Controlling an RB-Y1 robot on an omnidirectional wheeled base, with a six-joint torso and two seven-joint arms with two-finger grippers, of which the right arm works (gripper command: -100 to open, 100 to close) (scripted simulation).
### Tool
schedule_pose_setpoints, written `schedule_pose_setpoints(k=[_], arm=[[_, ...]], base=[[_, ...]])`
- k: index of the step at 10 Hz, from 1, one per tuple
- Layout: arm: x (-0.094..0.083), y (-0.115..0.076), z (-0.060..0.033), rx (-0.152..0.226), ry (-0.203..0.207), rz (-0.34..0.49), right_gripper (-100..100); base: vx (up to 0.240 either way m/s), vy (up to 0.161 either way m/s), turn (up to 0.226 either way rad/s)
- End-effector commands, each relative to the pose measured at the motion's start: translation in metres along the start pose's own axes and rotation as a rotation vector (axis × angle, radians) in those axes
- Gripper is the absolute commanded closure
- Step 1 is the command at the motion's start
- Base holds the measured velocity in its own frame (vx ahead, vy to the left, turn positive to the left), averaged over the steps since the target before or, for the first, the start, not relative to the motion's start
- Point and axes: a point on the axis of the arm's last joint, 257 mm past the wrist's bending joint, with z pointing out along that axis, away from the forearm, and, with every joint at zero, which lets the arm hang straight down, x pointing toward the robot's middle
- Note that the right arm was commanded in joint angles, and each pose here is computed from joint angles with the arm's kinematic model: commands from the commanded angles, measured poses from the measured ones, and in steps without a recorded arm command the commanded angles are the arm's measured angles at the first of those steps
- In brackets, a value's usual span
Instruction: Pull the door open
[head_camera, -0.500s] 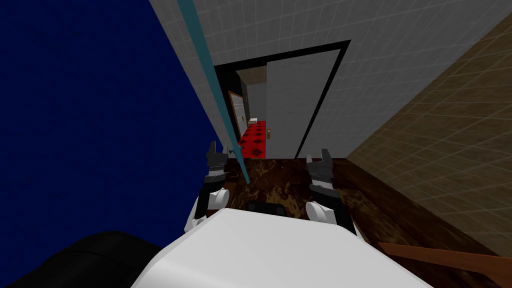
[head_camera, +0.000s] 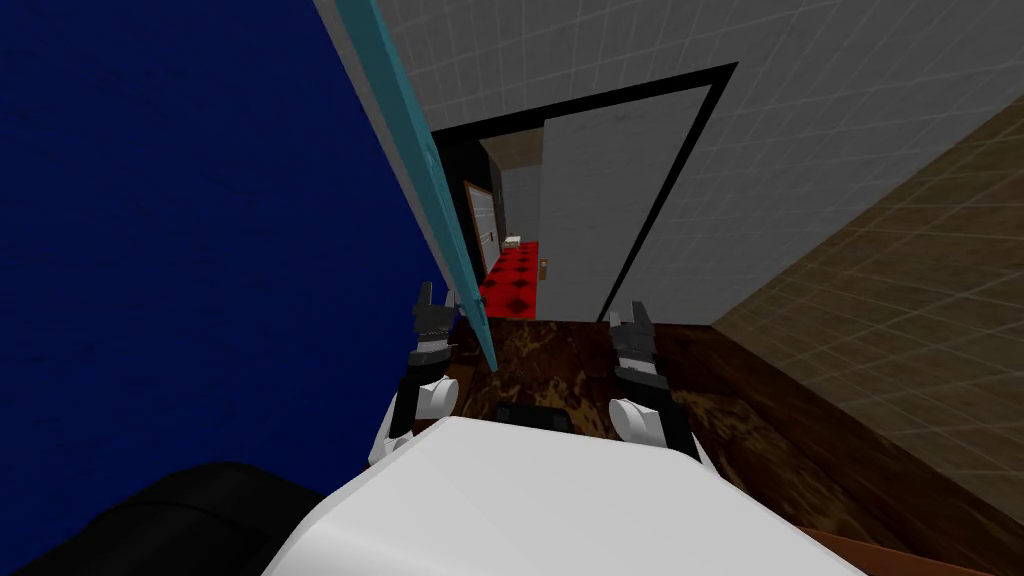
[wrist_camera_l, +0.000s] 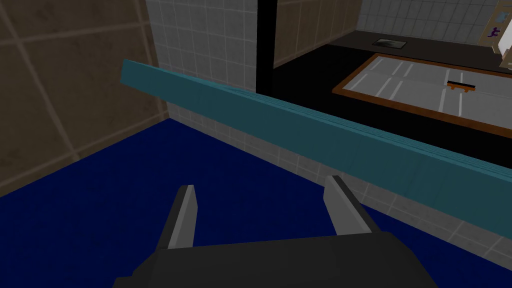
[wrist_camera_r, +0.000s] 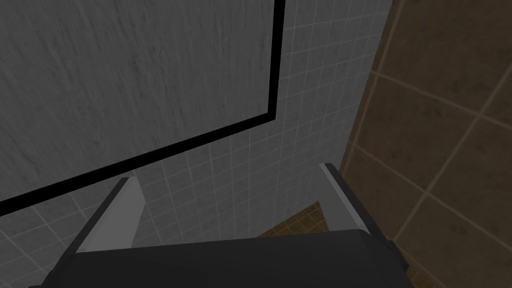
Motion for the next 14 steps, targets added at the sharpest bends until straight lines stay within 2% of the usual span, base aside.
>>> schedule_pose_setpoints(k=[1,9,14], arm=[[-0.001,-0.011,0.003,0.015,0.001,-0.003,-100],[-0.016,-0.071,0.0134,0.094,-0.009,-0.02,-100],[-0.033,-0.11,0.0241,0.142,-0.03,-0.035,-100]], base=[[0.093,-0.018,0.076],[0.086,-0.003,0.102],[0.099,-0.019,0.121]])
